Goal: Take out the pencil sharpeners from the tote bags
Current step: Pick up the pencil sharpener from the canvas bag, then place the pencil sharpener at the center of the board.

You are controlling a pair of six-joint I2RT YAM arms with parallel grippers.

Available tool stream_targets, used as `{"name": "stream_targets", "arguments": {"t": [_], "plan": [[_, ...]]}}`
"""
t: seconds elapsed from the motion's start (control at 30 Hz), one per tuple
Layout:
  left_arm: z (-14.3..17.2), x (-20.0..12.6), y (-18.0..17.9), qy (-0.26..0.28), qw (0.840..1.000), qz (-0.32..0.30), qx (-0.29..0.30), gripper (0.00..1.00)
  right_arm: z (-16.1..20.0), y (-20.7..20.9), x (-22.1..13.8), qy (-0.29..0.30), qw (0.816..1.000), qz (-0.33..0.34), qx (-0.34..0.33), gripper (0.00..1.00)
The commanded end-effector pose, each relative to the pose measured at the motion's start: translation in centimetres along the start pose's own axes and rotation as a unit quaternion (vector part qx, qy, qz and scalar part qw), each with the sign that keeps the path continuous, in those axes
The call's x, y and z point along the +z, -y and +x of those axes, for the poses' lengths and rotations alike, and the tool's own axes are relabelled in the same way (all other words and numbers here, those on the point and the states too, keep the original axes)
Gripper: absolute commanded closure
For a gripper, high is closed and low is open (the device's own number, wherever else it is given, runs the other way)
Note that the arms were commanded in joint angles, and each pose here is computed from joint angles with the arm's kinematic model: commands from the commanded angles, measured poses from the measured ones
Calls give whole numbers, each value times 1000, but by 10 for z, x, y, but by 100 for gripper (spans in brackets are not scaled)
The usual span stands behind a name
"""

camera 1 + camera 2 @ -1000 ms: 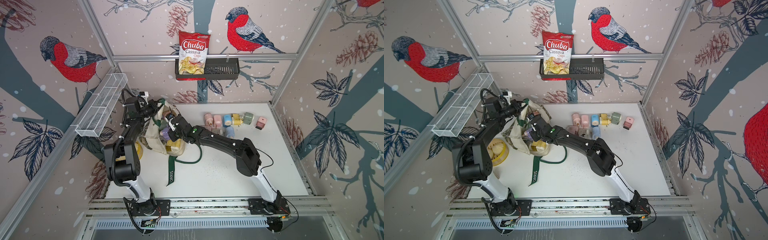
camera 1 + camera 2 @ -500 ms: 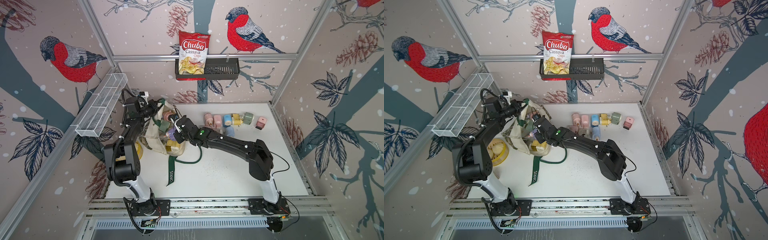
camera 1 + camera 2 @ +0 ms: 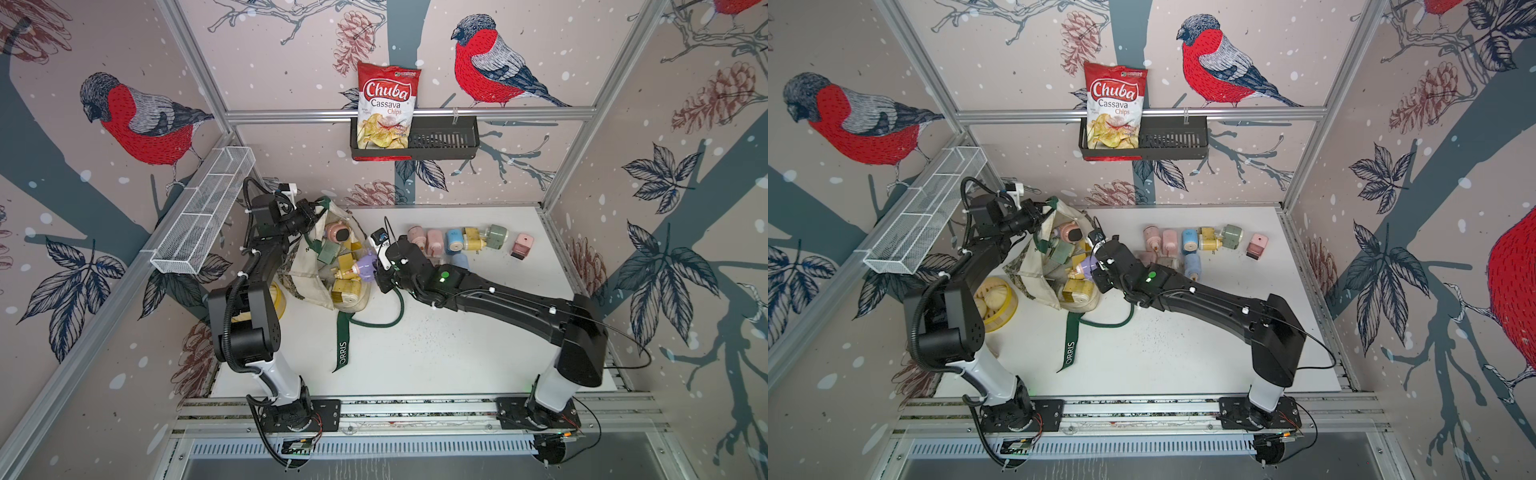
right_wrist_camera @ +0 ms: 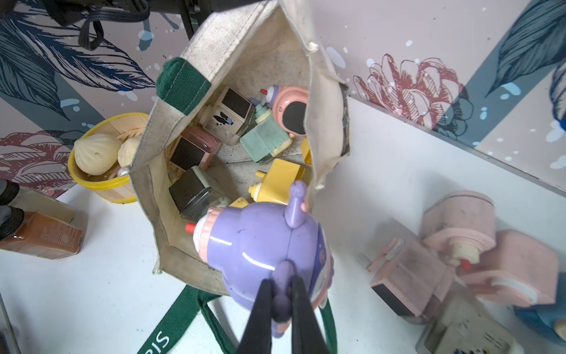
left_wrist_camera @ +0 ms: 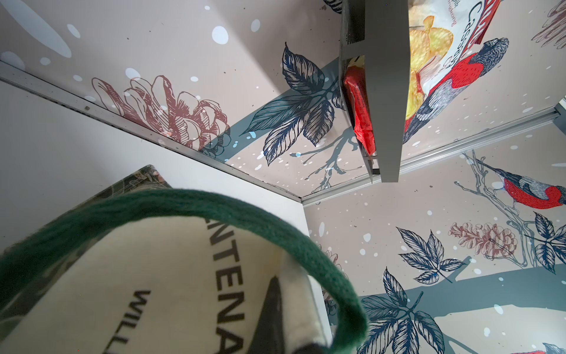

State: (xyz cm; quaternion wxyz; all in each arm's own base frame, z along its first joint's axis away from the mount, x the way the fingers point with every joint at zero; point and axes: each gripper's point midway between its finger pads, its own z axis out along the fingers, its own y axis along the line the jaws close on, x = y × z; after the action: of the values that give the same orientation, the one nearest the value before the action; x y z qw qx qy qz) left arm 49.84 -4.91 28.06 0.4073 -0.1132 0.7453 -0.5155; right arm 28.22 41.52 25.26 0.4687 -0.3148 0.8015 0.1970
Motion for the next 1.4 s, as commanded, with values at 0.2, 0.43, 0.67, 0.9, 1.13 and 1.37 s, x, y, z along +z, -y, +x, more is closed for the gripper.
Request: {"name": "stream_targets", "arguments": {"t": [0.2, 0.43, 0.67, 0.9, 1.13, 1.37], "plan": [[-10, -3, 29, 10, 998, 42, 48, 100, -4, 109, -63, 72, 987, 106, 92, 100], [-10, -3, 29, 9, 998, 43, 48, 100, 22, 191, -109, 96, 961, 204, 159, 100], [-10, -3, 29, 9, 998, 43, 48, 100, 66, 257, -132, 90, 926, 291, 222, 100], [-10, -3, 29, 10, 998, 43, 47, 100, 106, 290, -124, 57, 908, 328, 254, 100], [-10, -3, 29, 9, 998, 44, 47, 100, 137, 309, -113, 39, 894, 355, 272, 100], [-10, -3, 29, 9, 998, 43, 46, 100, 156, 318, -98, 30, 892, 353, 281, 100]]}}
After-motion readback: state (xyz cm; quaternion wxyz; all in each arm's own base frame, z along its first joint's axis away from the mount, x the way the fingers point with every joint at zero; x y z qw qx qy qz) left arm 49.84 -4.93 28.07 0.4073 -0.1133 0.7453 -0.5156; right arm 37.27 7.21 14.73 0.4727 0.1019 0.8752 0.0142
